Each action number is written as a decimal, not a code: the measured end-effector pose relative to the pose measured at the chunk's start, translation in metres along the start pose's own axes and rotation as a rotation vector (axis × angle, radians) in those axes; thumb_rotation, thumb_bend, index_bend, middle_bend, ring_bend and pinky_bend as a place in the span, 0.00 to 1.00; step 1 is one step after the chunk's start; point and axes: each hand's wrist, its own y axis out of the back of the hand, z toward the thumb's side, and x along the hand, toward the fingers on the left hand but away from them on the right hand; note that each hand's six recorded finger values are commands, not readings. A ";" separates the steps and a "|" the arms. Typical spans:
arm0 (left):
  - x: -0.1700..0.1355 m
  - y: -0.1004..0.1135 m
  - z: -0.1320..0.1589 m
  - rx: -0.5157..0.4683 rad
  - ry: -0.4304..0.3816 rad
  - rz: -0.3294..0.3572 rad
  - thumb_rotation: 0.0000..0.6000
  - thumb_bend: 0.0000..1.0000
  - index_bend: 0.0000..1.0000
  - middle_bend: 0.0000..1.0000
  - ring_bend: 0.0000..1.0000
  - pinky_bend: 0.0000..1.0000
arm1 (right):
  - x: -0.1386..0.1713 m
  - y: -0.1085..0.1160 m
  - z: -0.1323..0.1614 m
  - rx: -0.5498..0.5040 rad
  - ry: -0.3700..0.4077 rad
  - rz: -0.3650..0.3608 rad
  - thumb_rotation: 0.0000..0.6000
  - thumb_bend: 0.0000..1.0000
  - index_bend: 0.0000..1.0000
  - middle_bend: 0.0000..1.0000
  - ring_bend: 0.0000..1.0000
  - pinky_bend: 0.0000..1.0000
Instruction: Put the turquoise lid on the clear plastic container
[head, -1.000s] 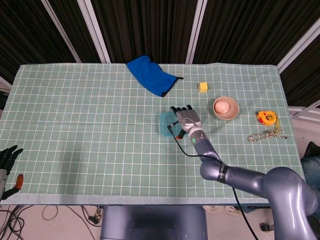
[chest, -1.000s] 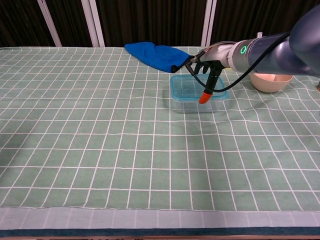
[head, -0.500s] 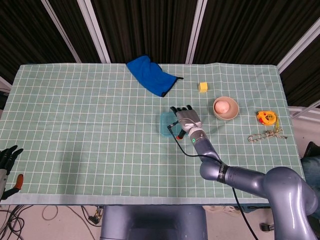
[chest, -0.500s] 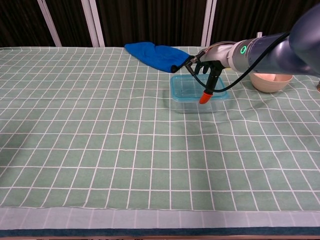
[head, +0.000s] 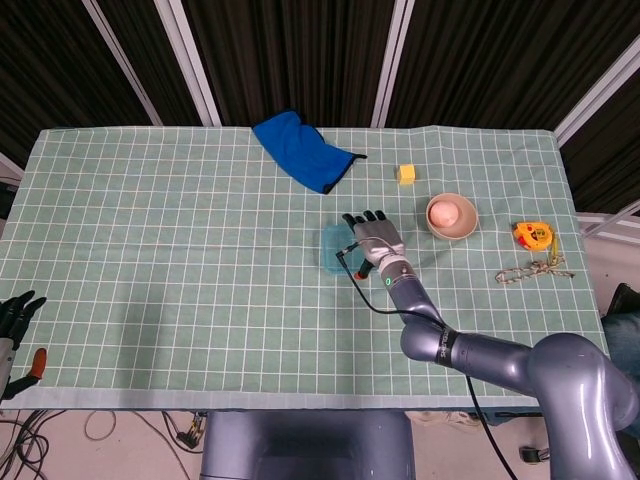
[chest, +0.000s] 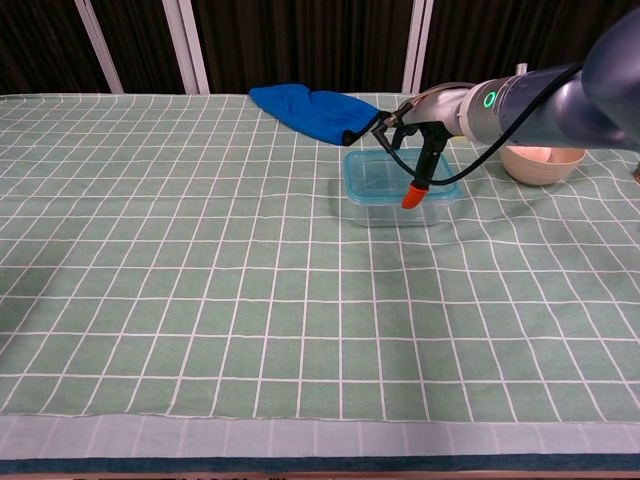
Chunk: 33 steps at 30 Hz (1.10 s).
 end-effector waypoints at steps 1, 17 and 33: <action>0.000 0.000 0.000 0.000 0.000 0.000 1.00 0.53 0.09 0.00 0.00 0.00 | 0.000 0.000 0.000 0.001 -0.001 0.000 1.00 0.15 0.06 0.19 0.00 0.00; 0.000 0.000 0.000 -0.002 0.000 0.002 1.00 0.52 0.09 0.00 0.00 0.00 | 0.003 -0.001 -0.002 0.024 0.000 0.026 1.00 0.13 0.00 0.00 0.00 0.00; 0.000 -0.001 0.000 -0.004 0.002 -0.003 1.00 0.53 0.09 0.00 0.00 0.00 | 0.023 0.041 0.003 -0.001 -0.009 -0.073 1.00 0.13 0.04 0.19 0.00 0.00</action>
